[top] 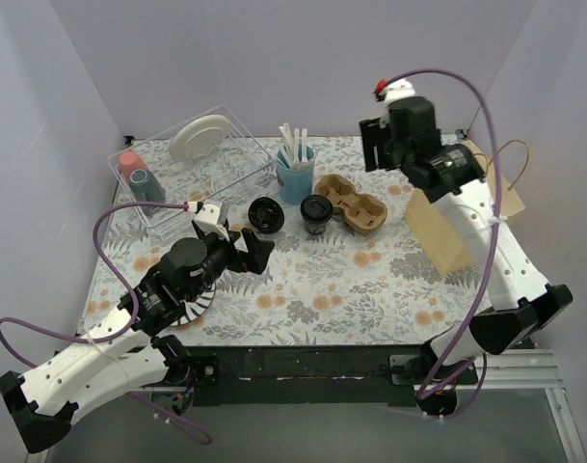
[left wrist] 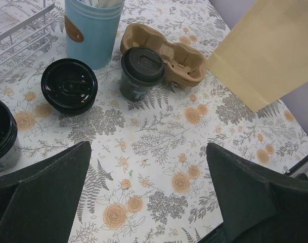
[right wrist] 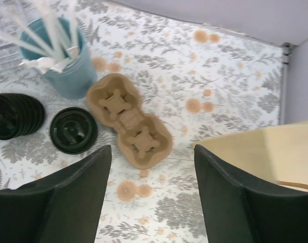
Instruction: Pack the takeout coffee
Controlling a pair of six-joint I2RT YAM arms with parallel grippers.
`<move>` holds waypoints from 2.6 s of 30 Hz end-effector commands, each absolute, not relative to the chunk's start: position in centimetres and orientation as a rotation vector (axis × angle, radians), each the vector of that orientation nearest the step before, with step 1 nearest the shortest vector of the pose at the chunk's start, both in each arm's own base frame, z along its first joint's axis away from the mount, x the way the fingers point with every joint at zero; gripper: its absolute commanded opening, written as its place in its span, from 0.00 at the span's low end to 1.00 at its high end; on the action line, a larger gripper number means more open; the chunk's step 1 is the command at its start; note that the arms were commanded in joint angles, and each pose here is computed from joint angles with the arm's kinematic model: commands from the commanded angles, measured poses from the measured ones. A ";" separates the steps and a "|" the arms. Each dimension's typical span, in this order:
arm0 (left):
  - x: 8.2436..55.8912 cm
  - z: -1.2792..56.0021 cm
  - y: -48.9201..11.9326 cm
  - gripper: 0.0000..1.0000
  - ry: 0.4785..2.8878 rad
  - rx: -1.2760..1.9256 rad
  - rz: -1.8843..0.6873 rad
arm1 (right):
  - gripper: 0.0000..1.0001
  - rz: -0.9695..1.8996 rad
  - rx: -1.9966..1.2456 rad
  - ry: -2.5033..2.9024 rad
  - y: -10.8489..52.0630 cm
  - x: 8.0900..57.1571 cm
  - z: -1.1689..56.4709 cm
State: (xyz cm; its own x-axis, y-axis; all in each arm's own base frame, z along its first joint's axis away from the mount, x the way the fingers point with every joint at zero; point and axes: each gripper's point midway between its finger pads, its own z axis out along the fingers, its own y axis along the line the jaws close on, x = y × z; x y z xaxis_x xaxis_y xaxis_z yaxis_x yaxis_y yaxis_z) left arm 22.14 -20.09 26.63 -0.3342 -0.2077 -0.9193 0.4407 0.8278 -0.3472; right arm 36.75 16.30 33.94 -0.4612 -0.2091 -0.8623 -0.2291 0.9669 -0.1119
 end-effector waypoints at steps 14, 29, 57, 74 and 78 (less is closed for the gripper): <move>21.2 26.9 -20.4 0.98 1.762 0.271 -0.691 | 0.71 -0.190 -0.196 2.244 0.6 36.7 33.1; 21.1 26.6 -20.7 0.98 1.775 0.286 -0.694 | 0.58 -0.139 -0.178 2.316 0.0 35.3 29.7; 21.4 27.0 -20.1 0.98 1.763 0.229 -0.681 | 0.01 -0.267 -0.204 2.130 -0.8 29.7 38.5; 21.1 34.2 -17.0 0.98 1.896 0.048 -0.577 | 0.01 0.435 -0.824 1.753 14.5 20.5 44.0; 20.6 35.1 -16.9 0.98 1.907 0.000 -0.623 | 0.01 0.602 -0.931 1.744 17.2 18.0 42.5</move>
State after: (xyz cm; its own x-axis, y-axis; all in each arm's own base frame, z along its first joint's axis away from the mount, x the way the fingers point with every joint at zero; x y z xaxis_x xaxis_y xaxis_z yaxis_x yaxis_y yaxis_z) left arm 21.33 -17.82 36.01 -0.3585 -0.2730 -0.8927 0.3467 0.8490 -0.3988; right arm 20.69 14.33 42.47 -0.2088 -0.3412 -0.9165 -0.7051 0.7020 -0.1007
